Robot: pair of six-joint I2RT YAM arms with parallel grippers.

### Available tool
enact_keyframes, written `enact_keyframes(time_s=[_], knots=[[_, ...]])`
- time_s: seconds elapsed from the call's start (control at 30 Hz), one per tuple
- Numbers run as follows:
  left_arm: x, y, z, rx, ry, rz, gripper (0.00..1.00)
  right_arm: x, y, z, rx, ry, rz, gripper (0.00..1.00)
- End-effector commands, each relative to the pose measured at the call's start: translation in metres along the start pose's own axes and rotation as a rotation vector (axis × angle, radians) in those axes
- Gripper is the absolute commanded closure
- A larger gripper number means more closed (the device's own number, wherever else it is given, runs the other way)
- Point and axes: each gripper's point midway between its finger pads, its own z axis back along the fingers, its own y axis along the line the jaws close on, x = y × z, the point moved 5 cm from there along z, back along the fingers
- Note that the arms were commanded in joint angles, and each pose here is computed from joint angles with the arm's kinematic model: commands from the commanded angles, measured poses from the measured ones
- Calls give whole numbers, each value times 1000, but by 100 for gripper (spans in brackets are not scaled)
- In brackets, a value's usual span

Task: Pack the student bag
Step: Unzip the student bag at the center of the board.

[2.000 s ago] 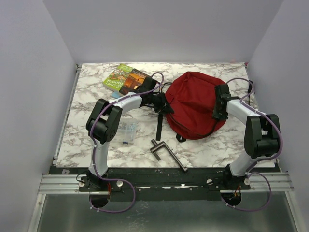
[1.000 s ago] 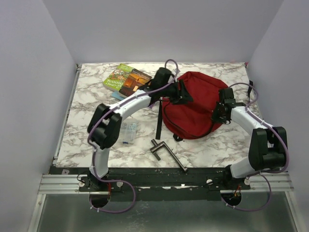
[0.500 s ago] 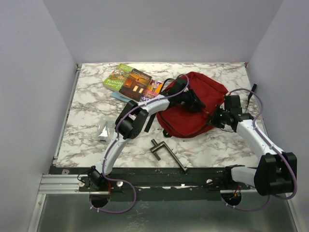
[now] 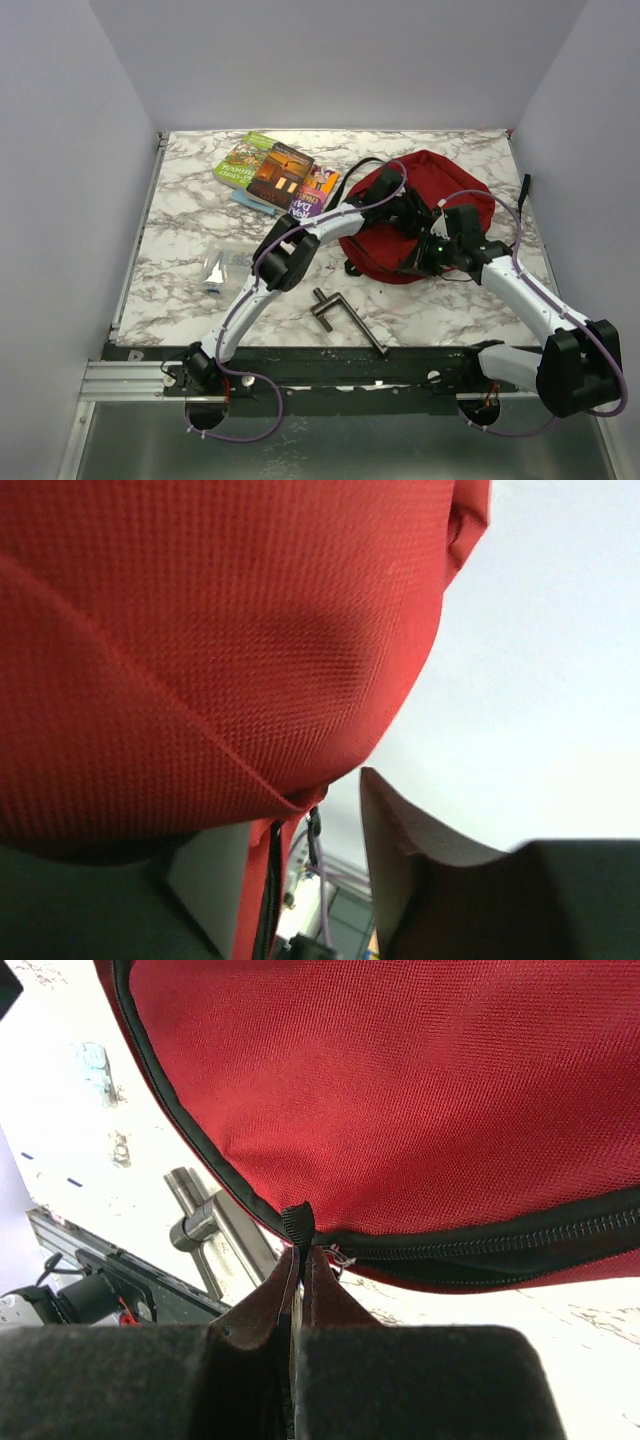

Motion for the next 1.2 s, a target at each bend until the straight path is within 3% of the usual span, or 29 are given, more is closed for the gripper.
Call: enact_keyframes(time_s=[0.0,0.1,0.27,0.43,0.63,0.77,1.03,1.17], knots=[[-17,-33,40,-45,31,-135,47,-4,5,5,23,10,-9,99],[-30,-43,78,-58,77,-219,37,-3,-4,4,-48,18,-2,98],[-41,-44,140,-42,108,-344,29,-4,1,11,-40,10,-15,50],[-55,-40,179,104,71,-562,28,11,-27,24,-301,-107,-104,40],[-80,-21,186,239,75,-720,30,22,-42,44,-343,-216,-313,24],[-101,-11,181,302,73,-805,31,24,-52,50,-297,-232,-451,22],[-138,-9,191,377,-2,-950,27,-5,-50,16,-125,-47,-668,23],[-150,0,192,348,-62,-946,25,-1,-58,-1,-94,-82,-709,25]])
